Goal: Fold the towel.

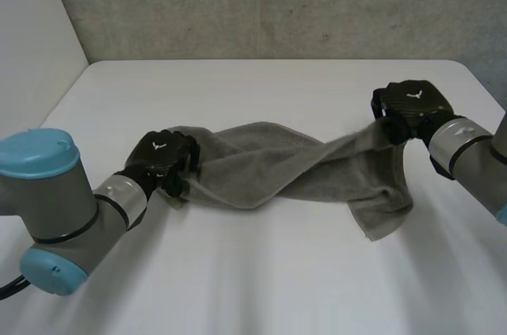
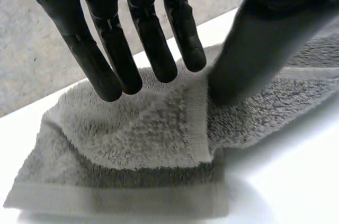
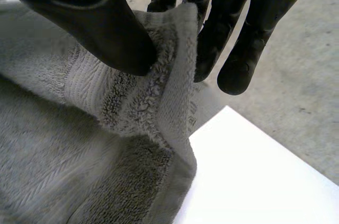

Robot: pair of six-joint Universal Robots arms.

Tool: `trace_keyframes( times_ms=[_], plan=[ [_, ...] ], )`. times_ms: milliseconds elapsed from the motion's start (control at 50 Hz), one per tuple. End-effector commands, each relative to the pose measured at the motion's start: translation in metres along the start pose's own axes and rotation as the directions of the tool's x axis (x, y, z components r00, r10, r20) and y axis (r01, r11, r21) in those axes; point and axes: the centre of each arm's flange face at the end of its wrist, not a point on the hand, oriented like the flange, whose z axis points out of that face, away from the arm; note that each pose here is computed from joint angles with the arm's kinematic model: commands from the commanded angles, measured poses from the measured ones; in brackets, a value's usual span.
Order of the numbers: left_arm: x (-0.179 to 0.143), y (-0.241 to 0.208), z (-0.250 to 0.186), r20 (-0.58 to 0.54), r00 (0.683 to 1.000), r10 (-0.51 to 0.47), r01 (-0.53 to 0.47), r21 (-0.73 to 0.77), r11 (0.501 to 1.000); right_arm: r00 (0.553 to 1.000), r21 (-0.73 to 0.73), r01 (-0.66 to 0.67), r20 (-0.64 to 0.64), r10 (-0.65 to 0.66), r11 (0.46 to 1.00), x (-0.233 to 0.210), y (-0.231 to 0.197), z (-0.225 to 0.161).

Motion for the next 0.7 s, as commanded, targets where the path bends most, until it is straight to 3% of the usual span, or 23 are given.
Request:
trace_keyframes(
  times_ms=[20, 220, 420, 700],
  plan=[
    [-0.006, 0.015, 0.007, 0.072, 0.997, -0.002, 0.005, -0.038, 0.999, 0.999, 0.001, -0.004, -0.047, 0.004, 1.000, 0.016, -0.002, -0.002],
    [-0.017, 0.011, 0.022, 0.157, 0.988, 0.007, -0.009, 0.010, 1.000, 0.996, 0.038, 0.008, -0.090, -0.005, 0.999, 0.030, -0.018, -0.008],
    [-0.013, 0.006, 0.029, 0.141, 0.990, 0.025, -0.029, 0.026, 0.999, 0.991, 0.101, 0.017, -0.133, -0.004, 0.995, 0.040, -0.042, -0.024],
    [0.017, 0.004, 0.034, 0.076, 0.996, 0.051, -0.055, 0.046, 0.997, 0.989, 0.158, 0.008, -0.150, 0.016, 0.987, 0.043, -0.061, -0.036]
  ],
)
